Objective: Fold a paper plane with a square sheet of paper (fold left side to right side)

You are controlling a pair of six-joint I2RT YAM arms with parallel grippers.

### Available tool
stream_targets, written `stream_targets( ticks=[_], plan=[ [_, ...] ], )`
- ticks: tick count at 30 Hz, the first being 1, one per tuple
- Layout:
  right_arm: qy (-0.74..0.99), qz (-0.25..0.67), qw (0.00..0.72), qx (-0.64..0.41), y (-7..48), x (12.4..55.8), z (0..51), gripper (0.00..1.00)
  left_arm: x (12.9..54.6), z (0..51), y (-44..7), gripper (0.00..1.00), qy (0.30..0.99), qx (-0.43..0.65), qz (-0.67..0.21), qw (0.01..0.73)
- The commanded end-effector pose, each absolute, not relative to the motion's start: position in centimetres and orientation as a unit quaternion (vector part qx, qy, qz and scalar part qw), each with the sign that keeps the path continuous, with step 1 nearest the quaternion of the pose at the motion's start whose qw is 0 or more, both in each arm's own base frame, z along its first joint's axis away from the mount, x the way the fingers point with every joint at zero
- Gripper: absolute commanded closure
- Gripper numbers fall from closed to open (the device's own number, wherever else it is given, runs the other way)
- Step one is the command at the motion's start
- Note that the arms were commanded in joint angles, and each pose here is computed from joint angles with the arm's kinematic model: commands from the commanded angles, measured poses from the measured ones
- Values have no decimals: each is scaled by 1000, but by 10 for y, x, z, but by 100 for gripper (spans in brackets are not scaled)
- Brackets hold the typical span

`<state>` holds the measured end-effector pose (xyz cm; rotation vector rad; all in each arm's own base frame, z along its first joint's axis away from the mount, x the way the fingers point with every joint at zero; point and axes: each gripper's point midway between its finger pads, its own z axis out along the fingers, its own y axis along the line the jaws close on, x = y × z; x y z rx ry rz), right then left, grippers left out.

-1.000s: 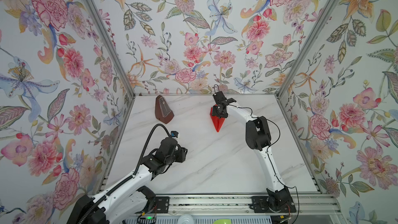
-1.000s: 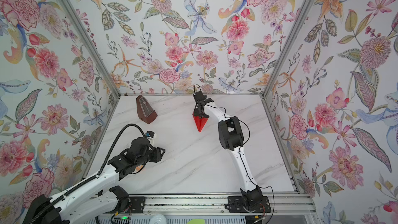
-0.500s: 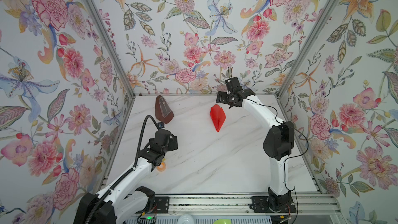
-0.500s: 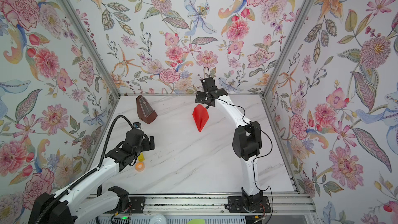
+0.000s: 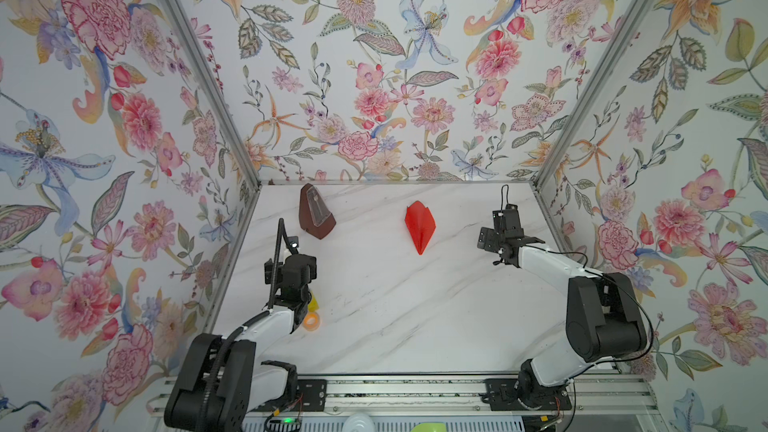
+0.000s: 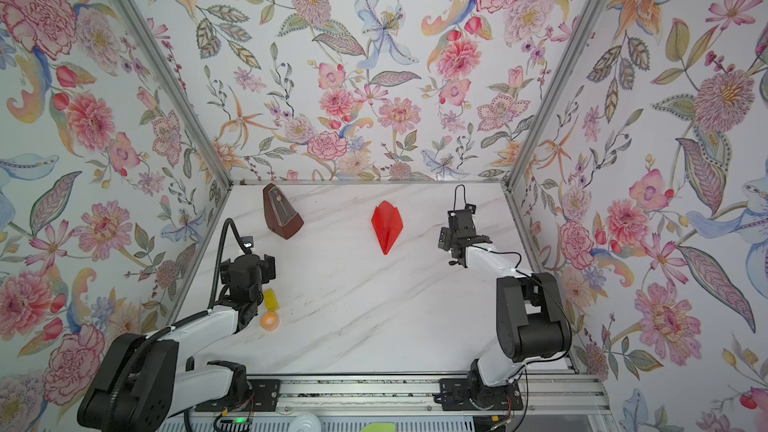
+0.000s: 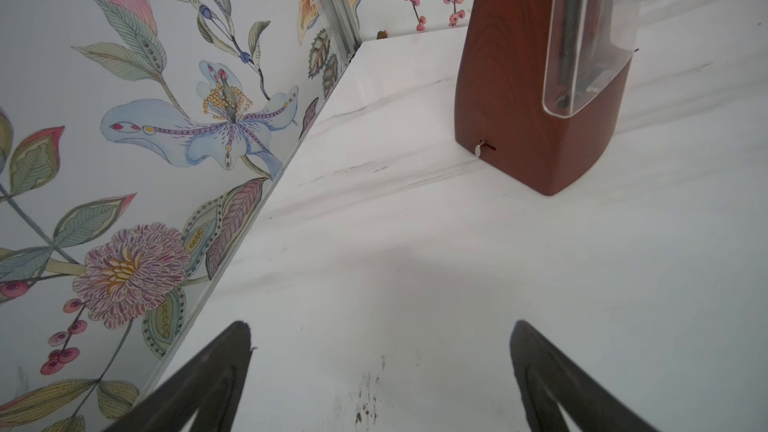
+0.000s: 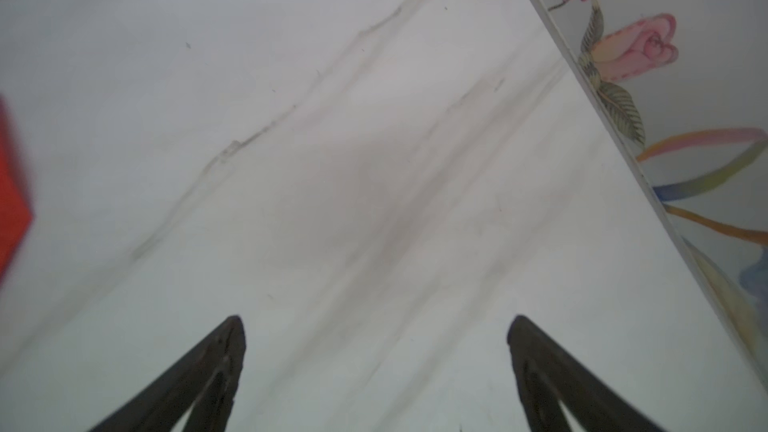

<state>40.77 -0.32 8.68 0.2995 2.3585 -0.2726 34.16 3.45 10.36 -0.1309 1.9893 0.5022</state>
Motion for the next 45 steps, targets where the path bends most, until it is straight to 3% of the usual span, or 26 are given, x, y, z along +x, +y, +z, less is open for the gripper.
stream_targets(
  ticks=[1, 7, 10, 12, 17, 45],
  plan=[
    [874, -140, 455, 102, -20, 426, 114, 1, 368, 144, 30, 1, 760, -51, 184, 621],
    [839, -139, 518, 92, -36, 417, 102, 1, 387, 132, 18, 1, 771, -31, 106, 627],
    [822, -111, 552, 81, -38, 407, 110, 1, 381, 126, 24, 1, 748, -43, 95, 656],
    [809, -63, 580, 77, -35, 400, 112, 1, 376, 114, 24, 1, 760, -41, 86, 643],
    [772, -47, 625, 108, -49, 384, 108, 1, 388, 115, 22, 1, 768, -31, 77, 635],
    [766, -83, 620, 149, -63, 375, 108, 1, 386, 116, 21, 1, 765, -29, 79, 638]
  ],
)
